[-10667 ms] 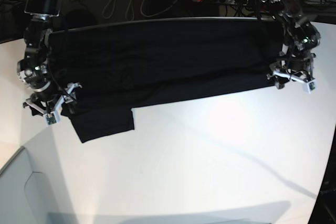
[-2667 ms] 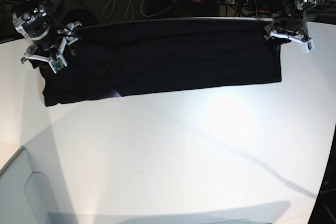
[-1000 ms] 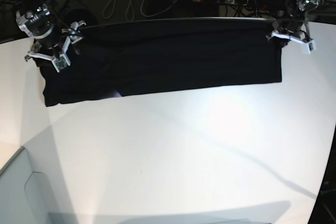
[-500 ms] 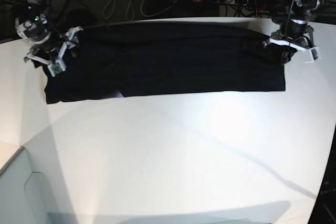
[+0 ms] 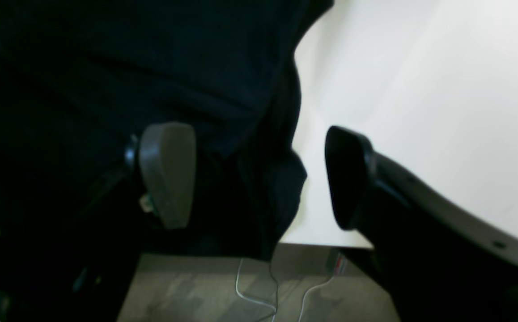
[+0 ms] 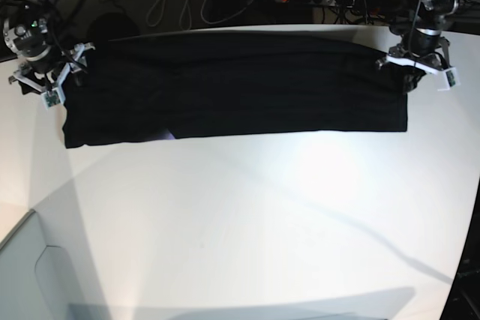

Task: Fold the T-shirt properly
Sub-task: 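Release the strip corners and raise both grippers, then grasp the strip end near the left gripper and lift it, then fold the held strip end over toward the right gripper and release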

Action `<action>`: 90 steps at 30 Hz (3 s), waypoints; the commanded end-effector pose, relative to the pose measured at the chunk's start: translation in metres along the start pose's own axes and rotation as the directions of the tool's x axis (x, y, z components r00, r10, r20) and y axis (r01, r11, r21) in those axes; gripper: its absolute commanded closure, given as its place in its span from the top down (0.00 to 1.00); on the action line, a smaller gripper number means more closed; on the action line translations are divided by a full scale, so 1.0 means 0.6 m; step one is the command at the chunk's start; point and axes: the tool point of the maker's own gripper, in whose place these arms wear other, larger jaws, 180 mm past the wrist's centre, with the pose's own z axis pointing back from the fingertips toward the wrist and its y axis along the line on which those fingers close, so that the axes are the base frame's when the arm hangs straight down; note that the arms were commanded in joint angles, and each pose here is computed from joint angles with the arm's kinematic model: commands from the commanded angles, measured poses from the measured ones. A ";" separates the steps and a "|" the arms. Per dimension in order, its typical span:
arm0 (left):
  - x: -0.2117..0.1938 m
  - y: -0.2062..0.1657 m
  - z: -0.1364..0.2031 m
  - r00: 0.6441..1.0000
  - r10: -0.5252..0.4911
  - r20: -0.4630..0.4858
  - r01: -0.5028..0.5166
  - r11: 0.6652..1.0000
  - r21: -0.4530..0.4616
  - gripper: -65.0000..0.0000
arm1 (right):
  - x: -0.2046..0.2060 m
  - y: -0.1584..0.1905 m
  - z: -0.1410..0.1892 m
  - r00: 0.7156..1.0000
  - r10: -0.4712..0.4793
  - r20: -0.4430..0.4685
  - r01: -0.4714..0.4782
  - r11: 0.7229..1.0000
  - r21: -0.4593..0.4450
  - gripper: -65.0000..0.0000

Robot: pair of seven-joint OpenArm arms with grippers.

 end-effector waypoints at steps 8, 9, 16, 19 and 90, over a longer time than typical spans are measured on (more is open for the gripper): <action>0.007 -0.036 -0.002 1.000 -0.017 0.020 0.018 0.998 -0.063 0.00 | 0.014 0.002 0.003 0.999 0.015 0.034 -0.015 1.000 0.011 0.67; 0.006 -0.041 -0.003 1.000 -0.017 0.017 0.018 0.997 -0.072 0.00 | 0.016 0.005 0.002 0.999 0.009 0.036 -0.010 1.000 0.013 0.67; -0.016 -0.120 -0.013 1.000 -0.009 -0.012 0.007 0.981 -0.196 0.00 | 0.016 0.008 0.001 0.999 0.007 0.037 -0.008 1.000 0.017 0.67; -0.039 -0.187 -0.018 0.998 -0.029 -0.051 0.012 0.951 -0.309 0.00 | 0.017 0.008 0.001 0.999 0.007 0.038 -0.008 1.000 0.017 0.67; -0.180 -0.630 0.062 0.883 -0.468 0.041 0.270 0.433 -0.860 0.35 | 0.013 0.006 0.003 0.999 0.016 0.028 -0.016 1.000 0.013 0.67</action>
